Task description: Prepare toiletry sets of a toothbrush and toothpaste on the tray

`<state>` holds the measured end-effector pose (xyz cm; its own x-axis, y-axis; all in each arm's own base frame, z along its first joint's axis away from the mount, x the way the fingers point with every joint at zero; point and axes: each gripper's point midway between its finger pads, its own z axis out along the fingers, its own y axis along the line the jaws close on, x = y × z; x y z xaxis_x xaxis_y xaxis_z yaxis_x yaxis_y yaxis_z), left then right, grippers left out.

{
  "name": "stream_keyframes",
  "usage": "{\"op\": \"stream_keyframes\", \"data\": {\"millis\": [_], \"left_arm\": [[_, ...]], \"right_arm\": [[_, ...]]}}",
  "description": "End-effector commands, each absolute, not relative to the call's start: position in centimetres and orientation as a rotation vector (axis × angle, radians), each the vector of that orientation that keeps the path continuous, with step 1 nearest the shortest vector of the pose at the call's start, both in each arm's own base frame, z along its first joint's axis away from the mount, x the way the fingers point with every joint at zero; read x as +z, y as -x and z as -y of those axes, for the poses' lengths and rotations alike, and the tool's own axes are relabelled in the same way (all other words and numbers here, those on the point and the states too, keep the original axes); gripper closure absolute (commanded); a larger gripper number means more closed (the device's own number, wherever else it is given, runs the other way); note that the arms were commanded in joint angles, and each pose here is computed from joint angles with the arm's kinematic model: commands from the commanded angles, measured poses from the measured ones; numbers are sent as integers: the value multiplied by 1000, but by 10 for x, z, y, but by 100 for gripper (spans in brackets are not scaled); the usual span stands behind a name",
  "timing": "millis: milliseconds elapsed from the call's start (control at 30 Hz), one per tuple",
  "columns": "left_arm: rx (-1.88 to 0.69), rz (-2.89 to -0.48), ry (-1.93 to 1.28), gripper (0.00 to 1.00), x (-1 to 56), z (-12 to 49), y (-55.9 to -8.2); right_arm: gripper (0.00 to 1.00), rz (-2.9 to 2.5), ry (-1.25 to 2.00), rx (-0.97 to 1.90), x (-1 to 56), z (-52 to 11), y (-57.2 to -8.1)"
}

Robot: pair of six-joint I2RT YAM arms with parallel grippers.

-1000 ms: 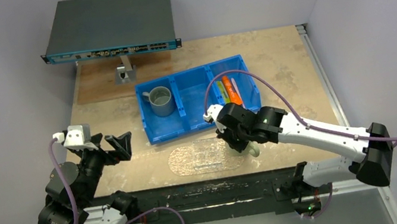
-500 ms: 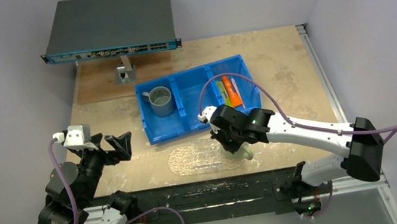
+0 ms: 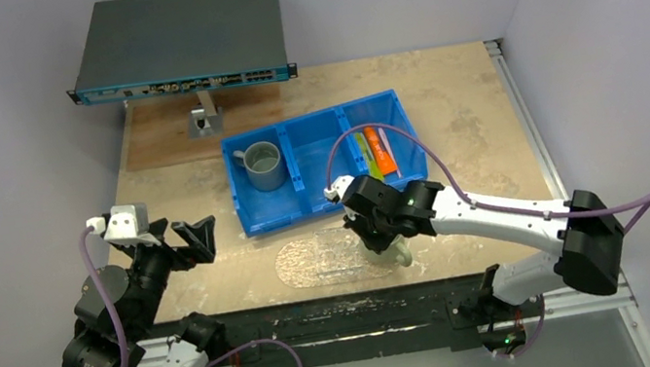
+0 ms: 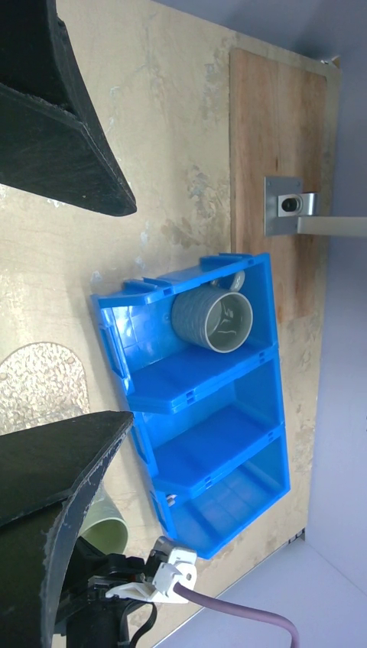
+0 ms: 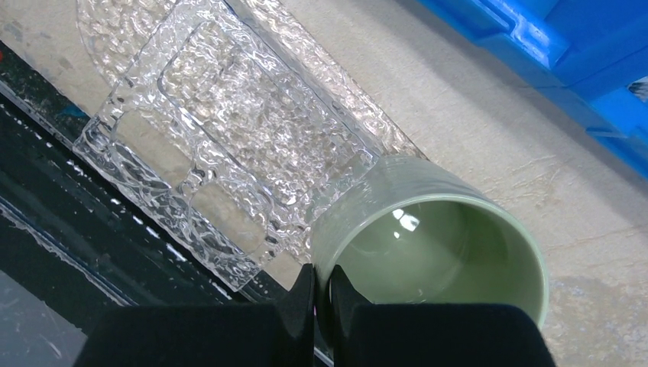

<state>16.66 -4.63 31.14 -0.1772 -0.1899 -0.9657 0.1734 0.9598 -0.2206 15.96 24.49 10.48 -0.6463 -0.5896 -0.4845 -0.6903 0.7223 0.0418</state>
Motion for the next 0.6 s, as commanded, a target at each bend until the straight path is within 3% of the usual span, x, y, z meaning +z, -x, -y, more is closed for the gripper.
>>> {"op": "stream_keyframes", "data": {"millis": [0,567], "left_arm": [[-315,-1704,7,0,314,46,-169],[-312,-1706,7,0,314,46,-170]], "right_arm": [[100,-2432,922,367,113,-259,-166],[100,-2460,900,381,97,-257,-161]]}}
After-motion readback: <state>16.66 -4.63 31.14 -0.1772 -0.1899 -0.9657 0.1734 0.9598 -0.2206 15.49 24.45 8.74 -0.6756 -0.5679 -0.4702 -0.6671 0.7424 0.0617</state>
